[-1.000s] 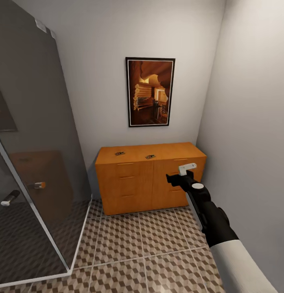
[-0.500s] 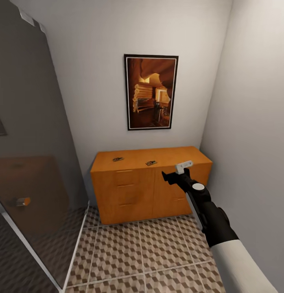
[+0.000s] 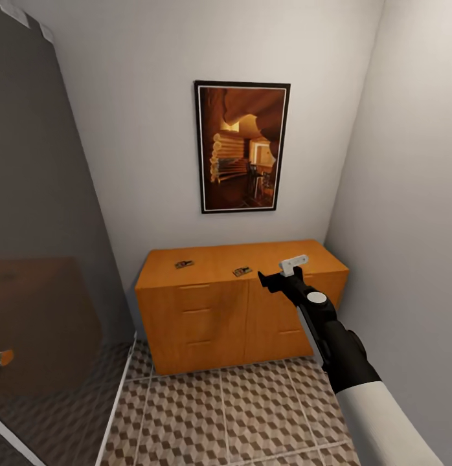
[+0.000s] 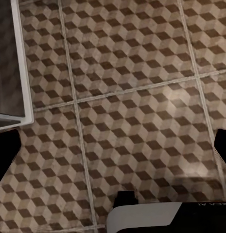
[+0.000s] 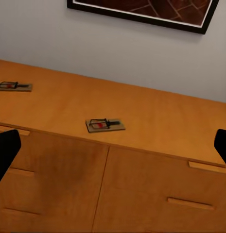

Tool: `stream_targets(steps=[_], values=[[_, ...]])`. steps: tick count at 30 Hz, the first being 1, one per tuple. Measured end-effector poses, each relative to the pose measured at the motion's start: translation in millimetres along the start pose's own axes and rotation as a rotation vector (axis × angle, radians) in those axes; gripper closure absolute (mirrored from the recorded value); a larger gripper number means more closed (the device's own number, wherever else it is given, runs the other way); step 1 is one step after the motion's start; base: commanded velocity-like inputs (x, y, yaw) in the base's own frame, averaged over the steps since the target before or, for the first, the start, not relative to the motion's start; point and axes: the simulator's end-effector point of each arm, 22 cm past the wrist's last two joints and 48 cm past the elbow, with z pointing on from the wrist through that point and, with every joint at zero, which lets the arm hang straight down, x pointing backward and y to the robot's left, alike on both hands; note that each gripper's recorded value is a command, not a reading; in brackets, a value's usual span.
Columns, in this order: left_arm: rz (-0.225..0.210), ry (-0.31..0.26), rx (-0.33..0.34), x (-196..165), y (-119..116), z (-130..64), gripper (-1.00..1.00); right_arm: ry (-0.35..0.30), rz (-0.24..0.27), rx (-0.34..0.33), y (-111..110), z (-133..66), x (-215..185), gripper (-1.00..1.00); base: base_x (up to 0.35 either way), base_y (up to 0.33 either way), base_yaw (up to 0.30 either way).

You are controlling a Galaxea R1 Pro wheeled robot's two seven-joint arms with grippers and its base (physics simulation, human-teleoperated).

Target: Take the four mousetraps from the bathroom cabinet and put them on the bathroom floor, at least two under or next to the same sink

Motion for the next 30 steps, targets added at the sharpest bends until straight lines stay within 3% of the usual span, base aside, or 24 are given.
stream_targets(steps=[16,27,30], values=[[-0.001,0.002,-0.001,1,1,0.0,-1.0,0.008,0.0,-0.019,5,0.8,4,-1.0,0.333,-0.082,0.0],[0.0,0.001,-0.002,1,2,0.4,-1.0,0.017,-0.009,-0.197,39,-3.3,8,-1.0,0.093,-0.022,0.0],[0.0,0.001,-0.002,1,2,0.4,-1.0,0.018,-0.011,-0.216,42,-4.2,8,-1.0,0.006,-0.001,0.0]])
